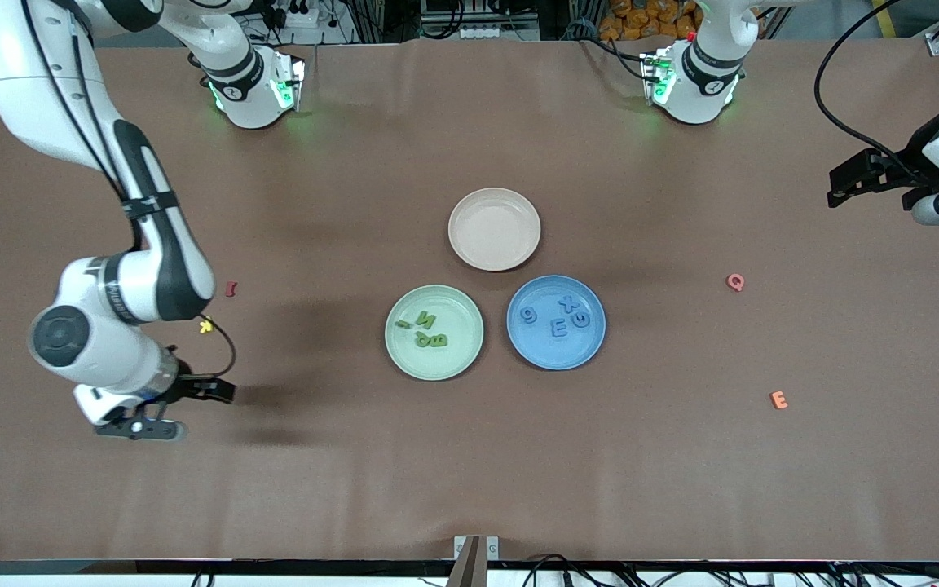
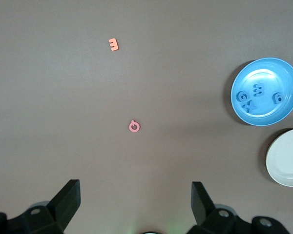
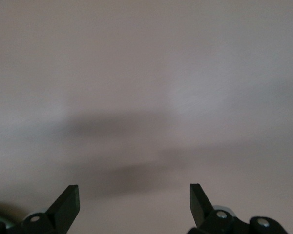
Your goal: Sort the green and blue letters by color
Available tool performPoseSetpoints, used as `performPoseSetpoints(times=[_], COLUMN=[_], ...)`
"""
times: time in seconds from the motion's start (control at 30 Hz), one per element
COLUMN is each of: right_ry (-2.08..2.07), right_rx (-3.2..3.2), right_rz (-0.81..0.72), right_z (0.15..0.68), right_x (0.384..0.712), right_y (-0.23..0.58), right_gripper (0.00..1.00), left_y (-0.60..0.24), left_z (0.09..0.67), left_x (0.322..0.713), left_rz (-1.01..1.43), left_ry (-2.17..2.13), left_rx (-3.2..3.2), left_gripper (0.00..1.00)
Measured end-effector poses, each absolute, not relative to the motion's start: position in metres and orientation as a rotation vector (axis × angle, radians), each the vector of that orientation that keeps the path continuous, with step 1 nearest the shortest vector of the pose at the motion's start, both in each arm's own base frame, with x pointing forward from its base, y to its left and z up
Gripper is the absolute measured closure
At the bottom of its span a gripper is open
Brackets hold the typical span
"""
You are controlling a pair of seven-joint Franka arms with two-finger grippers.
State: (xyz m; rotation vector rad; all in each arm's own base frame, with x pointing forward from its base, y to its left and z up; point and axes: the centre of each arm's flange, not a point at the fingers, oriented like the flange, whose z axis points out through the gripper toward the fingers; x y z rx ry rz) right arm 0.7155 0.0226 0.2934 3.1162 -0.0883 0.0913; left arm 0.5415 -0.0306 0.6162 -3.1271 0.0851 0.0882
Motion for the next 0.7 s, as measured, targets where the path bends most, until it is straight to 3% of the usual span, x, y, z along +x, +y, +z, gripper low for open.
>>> performPoseSetpoints(times=[0.2, 0.7], right_ry=[-0.039, -0.143], right_rx=[3.105, 3.108], right_rz=[0.07, 0.029], right_z=[0.323, 0.421], right_x=[0.708, 0.67], right_y=[-0.061, -0.115], right_gripper=[0.0, 0.0], left_y=[-0.031, -0.031], left_z=[0.617, 0.623], left_x=[0.543, 0.551], left_rz=[0.086, -0.027], left_ry=[0.085, 0.085], left_rx=[-3.127, -3.131], left_gripper=[0.0, 0.0])
